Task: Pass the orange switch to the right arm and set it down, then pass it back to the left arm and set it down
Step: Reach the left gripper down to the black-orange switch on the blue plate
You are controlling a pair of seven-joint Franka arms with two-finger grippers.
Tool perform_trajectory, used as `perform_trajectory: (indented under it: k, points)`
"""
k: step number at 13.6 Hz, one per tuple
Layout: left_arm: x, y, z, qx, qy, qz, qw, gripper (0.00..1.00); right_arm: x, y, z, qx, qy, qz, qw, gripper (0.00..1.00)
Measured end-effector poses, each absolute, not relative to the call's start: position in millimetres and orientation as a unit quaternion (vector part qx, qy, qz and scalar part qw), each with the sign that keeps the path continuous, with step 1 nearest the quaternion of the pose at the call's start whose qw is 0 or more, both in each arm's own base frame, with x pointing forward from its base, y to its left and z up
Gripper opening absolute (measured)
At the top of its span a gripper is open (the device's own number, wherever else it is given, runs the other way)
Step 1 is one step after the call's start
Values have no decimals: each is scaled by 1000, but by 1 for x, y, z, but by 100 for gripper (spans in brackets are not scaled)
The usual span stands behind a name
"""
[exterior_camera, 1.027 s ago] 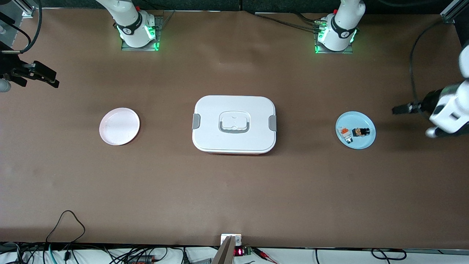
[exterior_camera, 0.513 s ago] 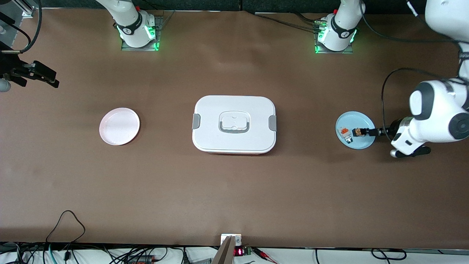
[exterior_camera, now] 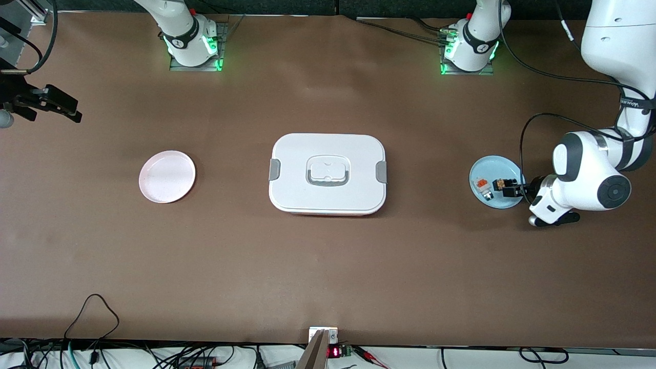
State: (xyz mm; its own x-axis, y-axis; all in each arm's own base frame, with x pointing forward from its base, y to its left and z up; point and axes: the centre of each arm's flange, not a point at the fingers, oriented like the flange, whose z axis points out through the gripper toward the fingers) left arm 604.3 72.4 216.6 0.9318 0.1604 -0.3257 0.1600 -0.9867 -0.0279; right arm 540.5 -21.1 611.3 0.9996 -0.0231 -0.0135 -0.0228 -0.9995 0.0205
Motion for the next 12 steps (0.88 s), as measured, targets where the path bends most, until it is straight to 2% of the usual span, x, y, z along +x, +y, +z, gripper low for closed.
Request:
perform_trajectory:
  k: [12]
  points:
    - [578,60,178,-981,-74,180,-1,100,540,-21,615,1000,-12,-6,10,100]
